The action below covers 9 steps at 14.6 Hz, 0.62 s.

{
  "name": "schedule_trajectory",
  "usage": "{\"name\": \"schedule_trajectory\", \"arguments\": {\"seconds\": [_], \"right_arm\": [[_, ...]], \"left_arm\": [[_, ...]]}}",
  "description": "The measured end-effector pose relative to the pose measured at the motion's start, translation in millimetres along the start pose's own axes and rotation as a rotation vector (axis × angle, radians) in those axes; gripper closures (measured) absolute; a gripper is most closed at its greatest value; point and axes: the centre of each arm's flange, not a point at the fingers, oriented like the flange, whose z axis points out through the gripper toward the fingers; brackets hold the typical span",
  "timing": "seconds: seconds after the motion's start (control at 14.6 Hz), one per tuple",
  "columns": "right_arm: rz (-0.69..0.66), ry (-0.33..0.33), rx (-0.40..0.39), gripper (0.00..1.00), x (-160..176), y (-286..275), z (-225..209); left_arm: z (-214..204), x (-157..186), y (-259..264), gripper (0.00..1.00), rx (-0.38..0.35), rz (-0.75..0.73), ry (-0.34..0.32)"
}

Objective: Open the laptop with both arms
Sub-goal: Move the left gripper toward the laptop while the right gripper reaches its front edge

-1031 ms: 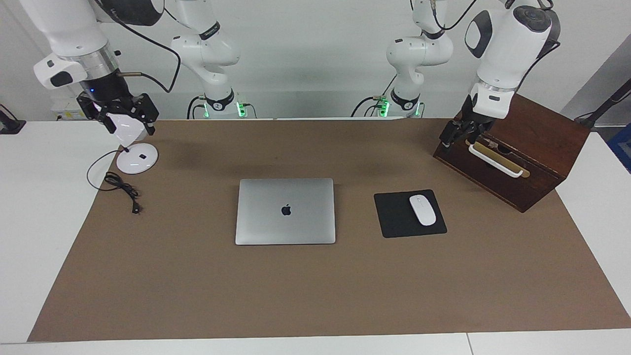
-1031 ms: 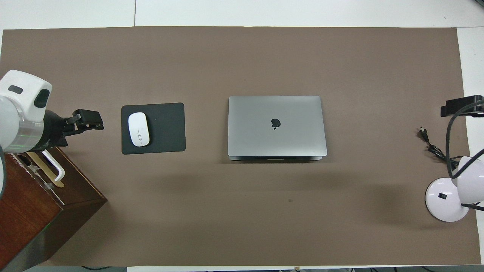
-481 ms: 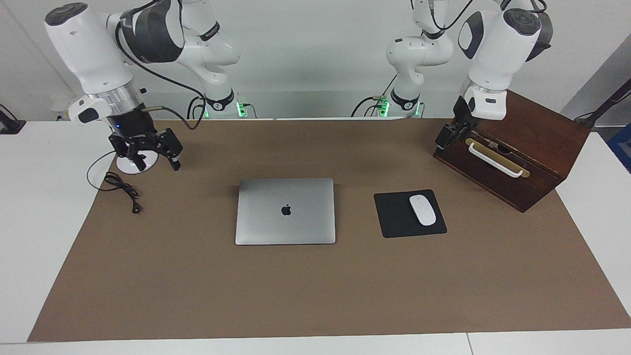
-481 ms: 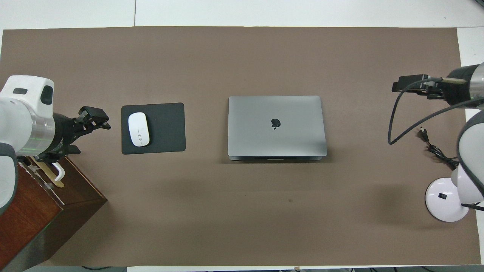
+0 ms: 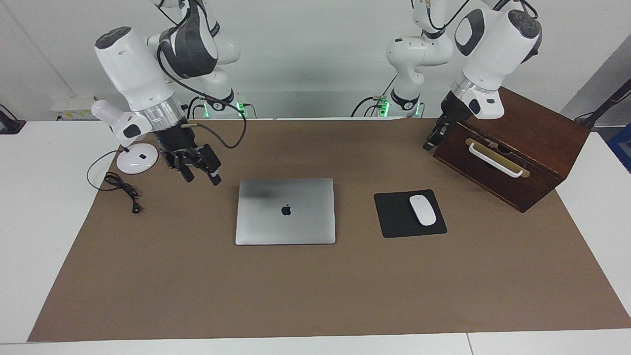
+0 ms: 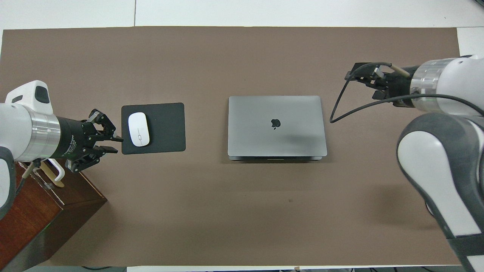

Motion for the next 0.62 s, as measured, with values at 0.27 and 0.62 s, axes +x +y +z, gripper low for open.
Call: {"name": "schedule_trajectory", "arguments": {"seconds": [0.27,0.62], "right_arm": [[0.148,0.023,0.089,0.00,-59.2,-43.1,45.5],[0.387,0.015,0.111,0.00,-100.5,-51.3,74.1]], "left_arm": [[19.9,0.8,-22.8,0.99,-0.056,-0.142,-0.107],[56.8,2.9,-34.6,0.99,-0.110,-0.420,-0.240]]}}
